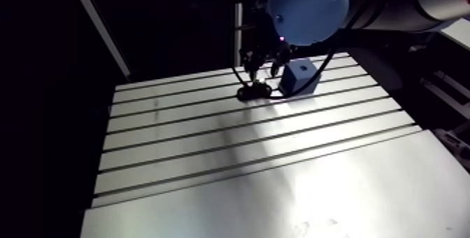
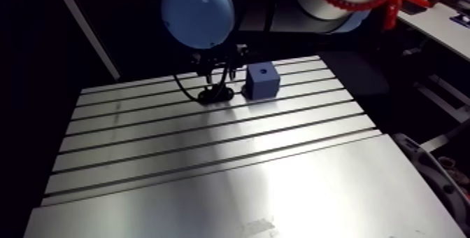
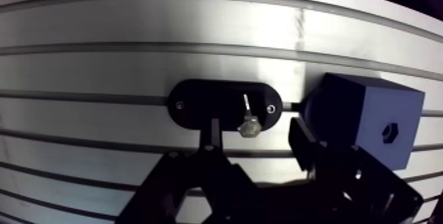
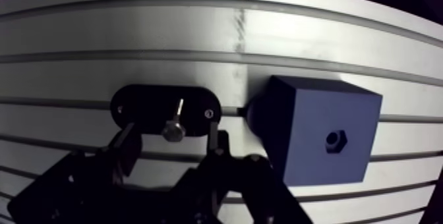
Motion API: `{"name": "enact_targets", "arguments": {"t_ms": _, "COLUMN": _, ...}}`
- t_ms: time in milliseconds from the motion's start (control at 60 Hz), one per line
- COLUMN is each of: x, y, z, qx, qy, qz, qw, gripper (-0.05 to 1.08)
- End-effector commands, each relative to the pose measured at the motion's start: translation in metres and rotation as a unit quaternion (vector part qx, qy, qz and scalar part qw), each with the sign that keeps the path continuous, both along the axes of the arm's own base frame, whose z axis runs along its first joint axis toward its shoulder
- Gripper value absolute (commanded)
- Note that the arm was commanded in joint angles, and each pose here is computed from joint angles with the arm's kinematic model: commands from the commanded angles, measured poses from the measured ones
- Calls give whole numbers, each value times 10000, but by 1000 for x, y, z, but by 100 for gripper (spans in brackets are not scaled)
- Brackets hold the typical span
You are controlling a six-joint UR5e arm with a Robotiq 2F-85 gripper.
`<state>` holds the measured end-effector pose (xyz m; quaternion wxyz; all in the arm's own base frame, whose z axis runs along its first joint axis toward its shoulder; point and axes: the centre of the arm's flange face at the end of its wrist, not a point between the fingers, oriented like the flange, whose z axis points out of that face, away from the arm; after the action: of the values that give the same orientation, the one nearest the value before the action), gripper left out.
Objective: Pick up the M10 bolt and insert it into the hex recess until seated.
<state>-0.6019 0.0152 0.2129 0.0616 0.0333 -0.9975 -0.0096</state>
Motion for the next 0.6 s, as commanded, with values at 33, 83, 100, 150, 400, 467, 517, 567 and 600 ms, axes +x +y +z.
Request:
{"name": "enact_targets", "arguments": {"t_ms": 33, "x": -1, "y": -1, "z": -7, "qx": -12, "qy": -52, "qz": 13, "qw": 10000, "gripper": 40}}
{"name": "enact_targets", "arguments": {"t_ms": 83, "x": -1, "y": -1, "z": -8, "qx": -13, "qy": -53, "qz": 13, "qw": 10000, "gripper": 40}}
{"name": "enact_targets", "arguments": {"t_ms": 100, "x": -1, "y": -1, "z": -8, "qx": -13, "qy": -53, "qz": 13, "qw": 10000, "gripper": 40}}
{"name": "enact_targets", "arguments": {"t_ms": 150, "x": -1, "y": 0, "z": -8, "qx": -14, "qy": -60, "qz": 13, "qw": 10000, "gripper": 41}}
{"name": "enact_targets", "arguments": {"t_ms": 400, "x": -1, "y": 0, "z": -13, "qx": -25, "qy": -98, "qz": 6, "qw": 9999, "gripper": 41}}
{"name": "enact_targets", "arguments": {"t_ms": 467, "x": -1, "y": 0, "z": -13, "qx": -25, "qy": -98, "qz": 5, "qw": 9999, "gripper": 42}}
{"name": "enact_targets", "arguments": {"t_ms": 517, "x": -1, "y": 0, "z": -13, "qx": -26, "qy": -98, "qz": -1, "qw": 9999, "gripper": 43}}
{"name": "enact_targets", "arguments": {"t_ms": 567, "x": -1, "y": 0, "z": -13, "qx": -24, "qy": -91, "qz": -2, "qw": 10000, "gripper": 43}}
{"name": "enact_targets", "arguments": {"t_ms": 600, "x": -1, "y": 0, "z": -13, "qx": -21, "qy": -78, "qz": -3, "qw": 10000, "gripper": 43}}
